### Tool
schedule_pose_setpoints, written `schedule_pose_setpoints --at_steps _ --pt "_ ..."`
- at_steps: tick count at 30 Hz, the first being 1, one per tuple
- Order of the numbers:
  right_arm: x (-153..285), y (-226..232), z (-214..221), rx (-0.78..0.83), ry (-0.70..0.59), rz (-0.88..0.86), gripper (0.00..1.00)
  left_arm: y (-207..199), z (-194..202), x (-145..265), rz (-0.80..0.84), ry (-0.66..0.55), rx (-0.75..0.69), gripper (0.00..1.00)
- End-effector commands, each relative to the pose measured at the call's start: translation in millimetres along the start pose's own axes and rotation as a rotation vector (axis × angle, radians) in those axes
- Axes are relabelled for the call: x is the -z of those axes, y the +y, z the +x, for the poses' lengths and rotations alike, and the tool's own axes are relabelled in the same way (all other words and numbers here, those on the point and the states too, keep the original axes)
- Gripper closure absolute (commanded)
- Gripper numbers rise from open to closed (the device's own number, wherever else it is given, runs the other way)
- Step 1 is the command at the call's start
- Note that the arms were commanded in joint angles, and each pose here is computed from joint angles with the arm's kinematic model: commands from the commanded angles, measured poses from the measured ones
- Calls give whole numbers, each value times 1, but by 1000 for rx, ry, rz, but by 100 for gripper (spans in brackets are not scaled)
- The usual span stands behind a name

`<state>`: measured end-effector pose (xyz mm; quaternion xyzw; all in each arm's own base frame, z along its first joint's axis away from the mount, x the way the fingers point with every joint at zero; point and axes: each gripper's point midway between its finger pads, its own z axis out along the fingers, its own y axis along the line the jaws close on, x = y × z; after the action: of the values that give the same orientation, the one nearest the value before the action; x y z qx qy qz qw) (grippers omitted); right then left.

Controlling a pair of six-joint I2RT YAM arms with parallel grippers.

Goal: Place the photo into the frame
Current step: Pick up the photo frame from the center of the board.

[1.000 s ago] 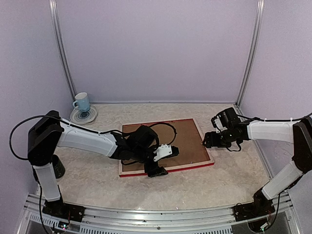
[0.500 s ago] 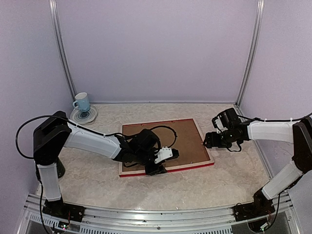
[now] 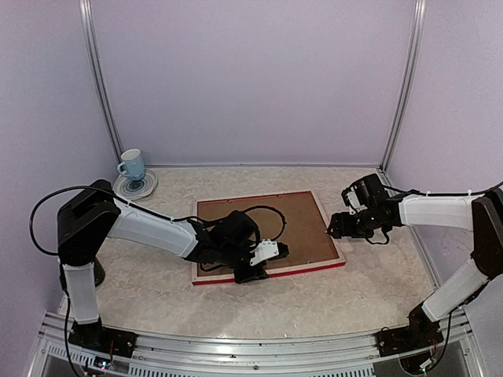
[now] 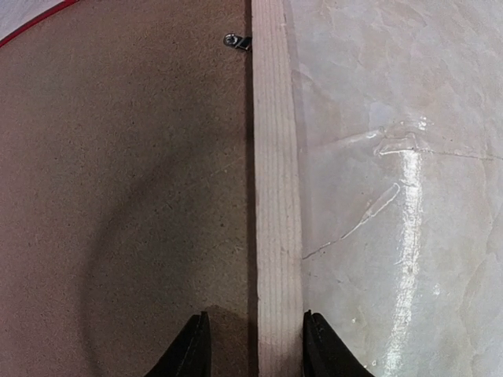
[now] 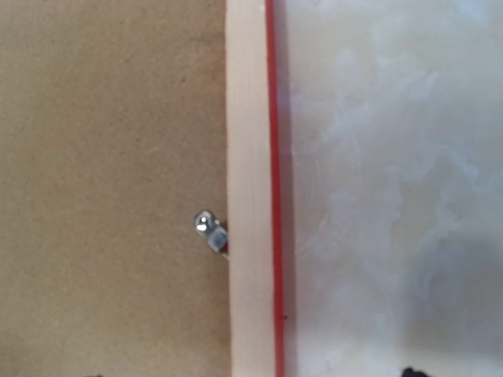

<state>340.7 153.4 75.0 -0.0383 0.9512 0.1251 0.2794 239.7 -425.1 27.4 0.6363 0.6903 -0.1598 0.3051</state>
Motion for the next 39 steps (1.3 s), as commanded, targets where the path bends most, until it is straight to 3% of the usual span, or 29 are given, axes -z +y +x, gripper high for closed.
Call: schedule_pose_setpoints --at_steps 1,13,21,29,39 --pt "4 -4 -3 -21 -18 1 19 5 -4 -7 -23 -4 -1 62" --pt "7 -8 -5 -41 -30 1 19 7 4 -14 -41 22 4 75" --pt "8 -10 -8 -59 -37 -10 19 13 1 -9 -70 22 8 93" --pt "8 -7 -5 -82 -30 -62 19 22 -13 2 -91 10 12 100" --pt "6 3 0 -123 4 -179 19 35 -44 31 -133 -41 21 100"
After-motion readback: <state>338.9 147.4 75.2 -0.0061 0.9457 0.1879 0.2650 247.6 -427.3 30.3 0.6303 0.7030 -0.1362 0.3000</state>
